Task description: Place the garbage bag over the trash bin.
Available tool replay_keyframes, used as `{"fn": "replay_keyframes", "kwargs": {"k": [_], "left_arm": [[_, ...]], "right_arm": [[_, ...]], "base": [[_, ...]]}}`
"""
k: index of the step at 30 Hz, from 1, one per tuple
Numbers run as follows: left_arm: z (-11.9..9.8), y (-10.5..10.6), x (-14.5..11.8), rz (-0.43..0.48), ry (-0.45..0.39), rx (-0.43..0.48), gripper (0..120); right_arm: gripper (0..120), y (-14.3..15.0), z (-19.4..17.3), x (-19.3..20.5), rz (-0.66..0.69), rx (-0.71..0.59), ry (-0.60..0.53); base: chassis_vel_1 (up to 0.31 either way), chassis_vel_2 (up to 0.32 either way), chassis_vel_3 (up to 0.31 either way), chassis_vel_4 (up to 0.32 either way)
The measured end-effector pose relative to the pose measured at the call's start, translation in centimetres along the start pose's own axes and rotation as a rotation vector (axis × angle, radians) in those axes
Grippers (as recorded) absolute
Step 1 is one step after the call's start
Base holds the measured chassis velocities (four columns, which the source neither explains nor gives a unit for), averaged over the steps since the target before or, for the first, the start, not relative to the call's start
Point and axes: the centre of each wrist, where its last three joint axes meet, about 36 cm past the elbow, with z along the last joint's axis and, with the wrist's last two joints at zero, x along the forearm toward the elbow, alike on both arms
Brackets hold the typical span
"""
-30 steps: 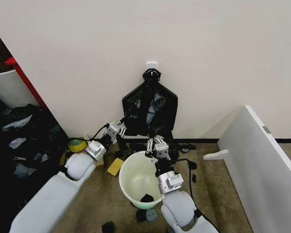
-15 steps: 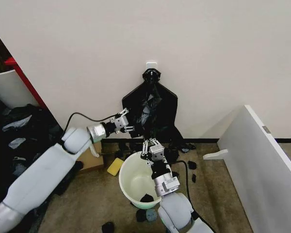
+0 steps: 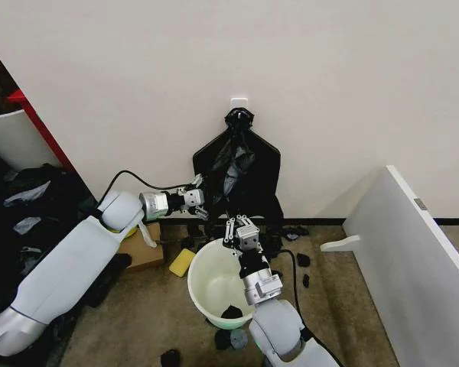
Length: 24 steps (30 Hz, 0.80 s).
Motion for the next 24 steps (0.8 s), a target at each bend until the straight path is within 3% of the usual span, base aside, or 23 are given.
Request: {"fn": "replay_keyframes", "kwargs": {"k": [5, 8, 12, 15, 19, 23, 24], "left_arm": [[0.0, -0.3, 0.0, -0.019, -0.002, 0.005, 71], [-0.1, -0.7, 0.2, -0.043, -0.007, 0.01, 55], [-0.2, -1.0, 0.3, -0.065, -0.011, 0.018, 47], [-0.2, -2.5, 0.6, -0.143, -0.034, 0.088, 30], [-0.3, -4.0, 0.7, -0.202, -0.054, 0.163, 19], [-1.2, -7.2, 0.7, -0.334, -0.138, 0.375, 0], [-1.2, -7.2, 0.7, -0.334, -0.138, 0.375, 0]], "right_arm": [[0, 0.0, 0.1, 0.1, -0.001, 0.001, 0.003], [0, -0.1, 0.1, 0.2, -0.002, 0.002, 0.005], [0, -0.1, 0.0, 0.3, -0.002, 0.003, 0.005], [0, -0.2, -0.1, 0.5, -0.002, 0.005, 0.003], [0, -0.3, -0.2, 0.6, 0.0, 0.004, 0.003], [0, -0.5, -0.2, 1.0, 0.014, -0.015, 0.013], [0, -0.5, -0.2, 1.0, 0.014, -0.015, 0.013]], "base": [[0.0, 0.0, 0.0, 0.0], [0.0, 0.0, 0.0, 0.0], [0.0, 0.0, 0.0, 0.0], [0.0, 0.0, 0.0, 0.0], [0.0, 0.0, 0.0, 0.0], [0.0, 0.0, 0.0, 0.0], [0.0, 0.0, 0.0, 0.0]]}}
